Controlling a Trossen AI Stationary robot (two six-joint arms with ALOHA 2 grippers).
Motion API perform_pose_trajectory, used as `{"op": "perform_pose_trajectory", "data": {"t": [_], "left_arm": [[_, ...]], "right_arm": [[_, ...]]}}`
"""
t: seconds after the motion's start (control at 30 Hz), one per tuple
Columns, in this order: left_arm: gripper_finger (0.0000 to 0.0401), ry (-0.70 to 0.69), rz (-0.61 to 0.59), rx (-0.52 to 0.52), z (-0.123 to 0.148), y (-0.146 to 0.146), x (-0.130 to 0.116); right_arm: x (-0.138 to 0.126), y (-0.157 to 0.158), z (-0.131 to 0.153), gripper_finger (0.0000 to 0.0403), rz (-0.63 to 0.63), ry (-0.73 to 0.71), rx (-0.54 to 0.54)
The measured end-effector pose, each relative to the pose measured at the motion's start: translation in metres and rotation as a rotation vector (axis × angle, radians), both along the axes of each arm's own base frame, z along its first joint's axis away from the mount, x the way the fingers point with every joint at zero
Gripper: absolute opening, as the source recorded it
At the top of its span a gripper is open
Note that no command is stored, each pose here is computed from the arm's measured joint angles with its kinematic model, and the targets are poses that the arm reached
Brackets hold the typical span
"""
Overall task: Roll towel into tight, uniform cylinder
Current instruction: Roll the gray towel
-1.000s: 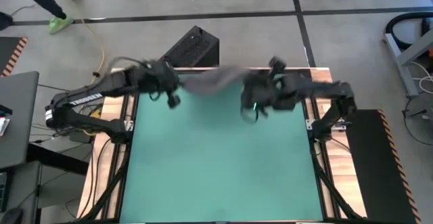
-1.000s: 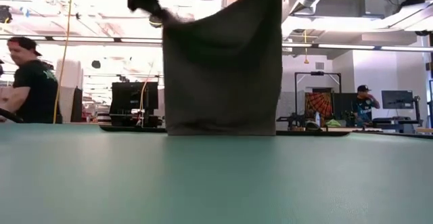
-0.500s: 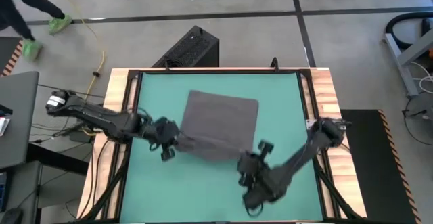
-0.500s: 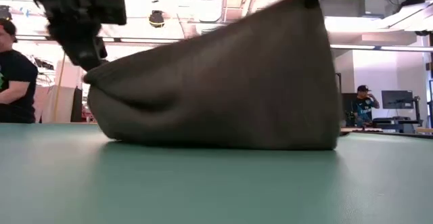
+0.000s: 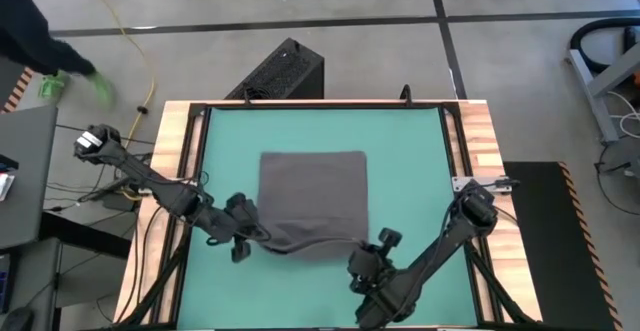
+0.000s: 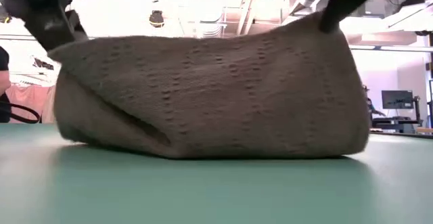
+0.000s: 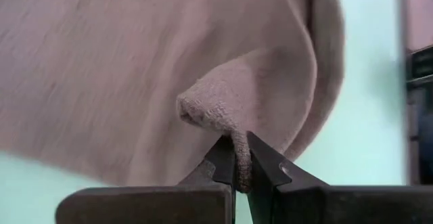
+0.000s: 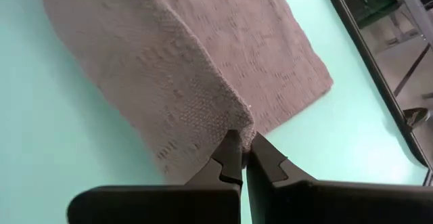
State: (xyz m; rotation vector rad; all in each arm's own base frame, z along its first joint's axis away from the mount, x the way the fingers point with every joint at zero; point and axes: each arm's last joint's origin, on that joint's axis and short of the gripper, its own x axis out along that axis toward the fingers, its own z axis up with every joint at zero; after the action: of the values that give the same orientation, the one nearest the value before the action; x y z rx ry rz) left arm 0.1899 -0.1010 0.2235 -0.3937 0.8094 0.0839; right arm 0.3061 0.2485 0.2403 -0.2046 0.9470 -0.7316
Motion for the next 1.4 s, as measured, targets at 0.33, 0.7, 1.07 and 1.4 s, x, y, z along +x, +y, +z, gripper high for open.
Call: {"op": "perform_pose_trajectory", "data": {"t": [0.33, 0.7, 1.07, 1.4], "left_arm": [[0.0000, 0.043, 0.147, -0.169, 0.003, 0.003, 0.000], [0.0001, 0.022, 0.056, -0.062, 0.003, 0.000, -0.001], [0.0115, 0.035, -0.304, 0.023, 0.002, -0.028, -0.018], [0.0200, 0.003, -0.555, 0.161, 0.001, -0.058, -0.048]], "right_arm": [[0.021, -0.022, 0.012, 0.0017, 0.041, 0.025, -0.085], [0.032, -0.047, 0.023, 0.0017, 0.033, 0.046, -0.126], [0.016, -0.023, 0.023, 0.0017, 0.053, 0.003, -0.077], [0.005, -0.008, 0.022, 0.0017, 0.049, -0.023, -0.022]]}}
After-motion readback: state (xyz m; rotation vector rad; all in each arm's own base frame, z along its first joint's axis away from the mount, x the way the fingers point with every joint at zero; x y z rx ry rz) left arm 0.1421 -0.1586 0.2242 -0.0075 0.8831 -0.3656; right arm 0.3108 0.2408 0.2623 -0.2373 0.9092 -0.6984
